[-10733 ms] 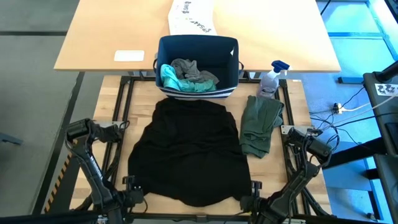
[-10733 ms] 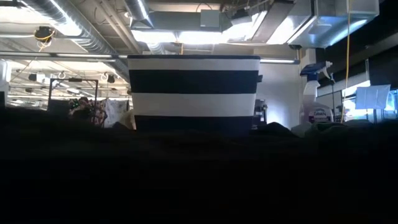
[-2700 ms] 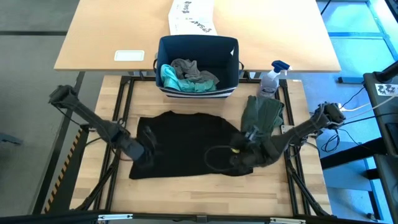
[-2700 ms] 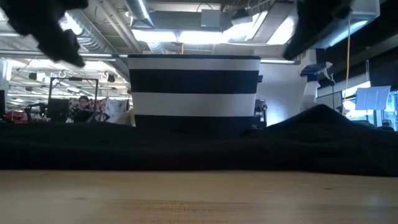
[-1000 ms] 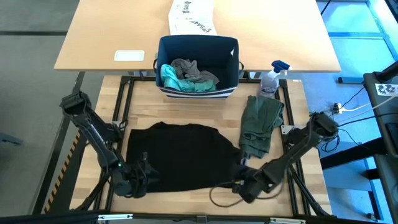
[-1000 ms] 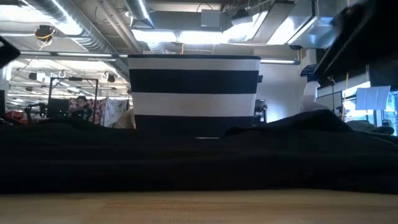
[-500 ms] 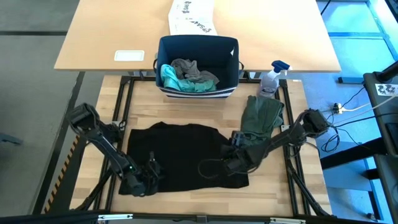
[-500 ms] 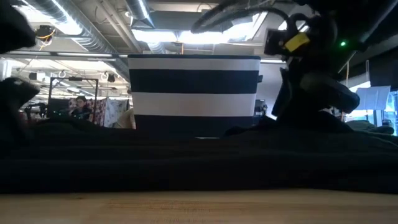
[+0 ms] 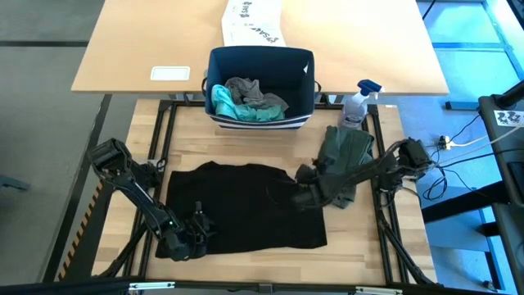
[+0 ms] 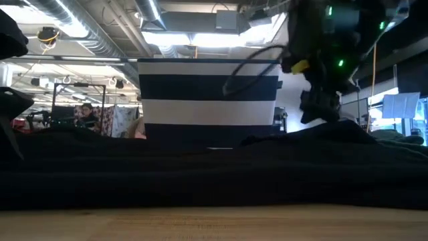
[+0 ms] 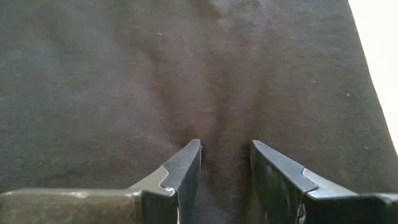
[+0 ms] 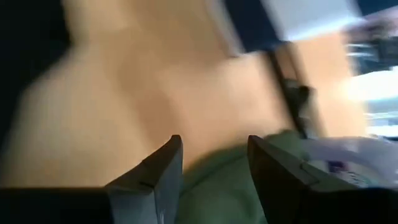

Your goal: Fold Laundry from Bin

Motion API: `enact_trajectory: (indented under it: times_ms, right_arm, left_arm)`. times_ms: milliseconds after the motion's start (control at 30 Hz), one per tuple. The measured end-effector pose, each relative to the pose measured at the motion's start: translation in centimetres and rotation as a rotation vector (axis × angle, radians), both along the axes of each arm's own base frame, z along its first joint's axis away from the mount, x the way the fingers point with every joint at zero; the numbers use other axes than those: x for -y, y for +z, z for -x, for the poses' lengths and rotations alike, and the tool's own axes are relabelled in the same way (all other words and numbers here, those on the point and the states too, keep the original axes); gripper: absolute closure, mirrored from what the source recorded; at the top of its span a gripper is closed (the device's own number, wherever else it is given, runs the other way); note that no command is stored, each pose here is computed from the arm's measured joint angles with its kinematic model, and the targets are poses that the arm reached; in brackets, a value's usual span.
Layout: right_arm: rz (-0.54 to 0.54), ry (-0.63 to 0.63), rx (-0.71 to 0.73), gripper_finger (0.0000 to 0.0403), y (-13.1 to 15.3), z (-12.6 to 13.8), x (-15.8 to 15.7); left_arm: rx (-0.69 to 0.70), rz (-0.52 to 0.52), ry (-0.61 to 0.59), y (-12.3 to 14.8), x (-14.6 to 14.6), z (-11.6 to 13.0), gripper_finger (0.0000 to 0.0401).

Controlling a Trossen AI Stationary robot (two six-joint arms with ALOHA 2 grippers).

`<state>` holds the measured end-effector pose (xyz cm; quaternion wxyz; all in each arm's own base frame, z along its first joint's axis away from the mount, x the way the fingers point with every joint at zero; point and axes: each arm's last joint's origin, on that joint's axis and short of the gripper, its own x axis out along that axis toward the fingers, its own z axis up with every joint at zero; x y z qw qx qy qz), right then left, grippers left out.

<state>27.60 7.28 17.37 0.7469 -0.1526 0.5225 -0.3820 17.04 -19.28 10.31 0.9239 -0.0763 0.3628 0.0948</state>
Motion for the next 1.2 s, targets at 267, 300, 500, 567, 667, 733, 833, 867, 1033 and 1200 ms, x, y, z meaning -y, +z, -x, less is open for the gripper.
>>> enact_trajectory:
  times_ms: [267,300,500,567,667,733,833,867,1033,1200]
  right_arm:
    - [-0.168,0.302,0.036,0.0224,2.8,0.2,-7.2]
    - [-0.185,0.325,0.031,0.0224,2.6,0.6,-7.8]
    - [-0.192,0.383,0.003,0.0224,-0.1,2.4,-8.8]
    - [-0.169,0.38,0.01,0.0224,-1.0,2.7,-8.5]
    - [-0.063,0.327,0.068,0.0224,-1.4,2.8,-7.4]
    - [0.002,0.252,0.141,0.0224,-1.3,2.3,-6.4]
    - [0.062,0.074,0.19,0.0224,-1.1,2.1,-3.7]
    - [0.059,-0.007,0.202,0.0224,-1.1,2.1,-2.7]
    - [-0.011,-0.217,0.161,0.0224,-1.0,2.0,0.3]
    - [-0.15,-0.142,0.159,0.0224,1.7,1.1,-2.4]
  left_arm:
    - [0.012,-0.006,0.007,0.0,0.0,0.0,0.0266]
    - [0.013,-0.008,0.008,0.0,0.0,0.0,0.0266]
    - [0.023,-0.014,0.016,0.1,-0.1,-0.1,0.0266]
    - [0.027,-0.017,0.018,0.1,-0.1,-0.1,0.0266]
    - [0.03,-0.018,0.02,0.1,-0.1,-0.1,0.0266]
    - [0.032,-0.015,0.02,0.1,-0.1,-0.1,0.0266]
    - [0.033,-0.01,0.024,0.1,-0.1,-0.1,0.0266]
    - [0.034,-0.01,0.024,0.1,-0.1,-0.1,0.0266]
    - [0.037,-0.009,0.026,0.1,-0.1,-0.2,0.0266]
    - [0.037,0.002,0.023,0.2,0.0,-0.2,0.0266]
